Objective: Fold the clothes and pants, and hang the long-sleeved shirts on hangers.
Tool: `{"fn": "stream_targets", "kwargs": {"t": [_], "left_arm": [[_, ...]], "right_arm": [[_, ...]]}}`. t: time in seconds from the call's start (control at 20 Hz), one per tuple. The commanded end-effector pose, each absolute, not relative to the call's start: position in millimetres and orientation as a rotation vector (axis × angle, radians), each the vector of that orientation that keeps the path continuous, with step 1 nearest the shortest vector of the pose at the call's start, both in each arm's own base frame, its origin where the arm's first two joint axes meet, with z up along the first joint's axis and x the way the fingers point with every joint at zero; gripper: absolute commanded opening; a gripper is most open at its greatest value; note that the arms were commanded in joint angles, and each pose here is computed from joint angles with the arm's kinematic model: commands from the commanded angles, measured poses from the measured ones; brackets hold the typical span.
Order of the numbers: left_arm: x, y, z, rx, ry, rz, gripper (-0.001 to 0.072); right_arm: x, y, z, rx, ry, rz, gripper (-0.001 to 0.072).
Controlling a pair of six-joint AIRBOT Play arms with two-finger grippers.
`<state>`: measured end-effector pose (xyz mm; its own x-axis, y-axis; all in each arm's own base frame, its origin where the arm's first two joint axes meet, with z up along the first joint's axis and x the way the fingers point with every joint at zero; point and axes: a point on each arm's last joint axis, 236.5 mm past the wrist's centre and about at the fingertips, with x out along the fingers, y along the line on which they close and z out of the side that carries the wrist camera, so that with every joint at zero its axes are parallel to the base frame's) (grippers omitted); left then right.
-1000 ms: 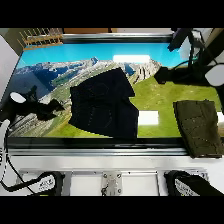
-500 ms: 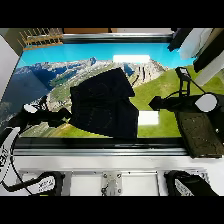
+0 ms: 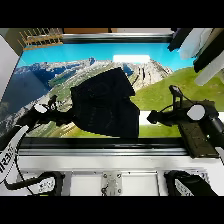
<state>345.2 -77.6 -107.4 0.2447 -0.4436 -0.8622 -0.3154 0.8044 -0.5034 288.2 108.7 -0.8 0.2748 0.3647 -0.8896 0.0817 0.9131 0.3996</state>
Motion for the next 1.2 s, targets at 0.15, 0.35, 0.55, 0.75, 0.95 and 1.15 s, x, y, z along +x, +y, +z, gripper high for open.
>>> {"fn": "stream_targets", "kwargs": {"t": [0.15, 0.35, 0.55, 0.75, 0.95, 1.15], "left_arm": [[346, -90, -73, -0.619, 1.287, -0.173, 0.0023], [341, -99, -74, -0.569, 1.300, -0.200, 0.0023], [339, -103, -74, -0.561, 1.304, -0.211, 0.0023], [340, -102, -74, -0.562, 1.303, -0.208, 0.0023], [337, -103, -74, -0.564, 1.313, -0.213, 0.0023], [340, -105, -43, -0.553, 1.241, -0.240, 0.0022]], "right_arm": [[231, 143, -82, 0.850, 1.471, -0.062, 0.0609], [243, 176, -98, 1.020, 1.417, -0.077, 0.0609], [259, 187, -111, 1.062, 1.356, -0.107, 0.0609], [275, 181, -114, 1.057, 1.285, -0.118, 0.0454], [292, 178, -107, 1.001, 1.211, -0.068, 0.0021], [320, 170, -70, 0.814, 1.126, 0.068, 0.0013]]}}
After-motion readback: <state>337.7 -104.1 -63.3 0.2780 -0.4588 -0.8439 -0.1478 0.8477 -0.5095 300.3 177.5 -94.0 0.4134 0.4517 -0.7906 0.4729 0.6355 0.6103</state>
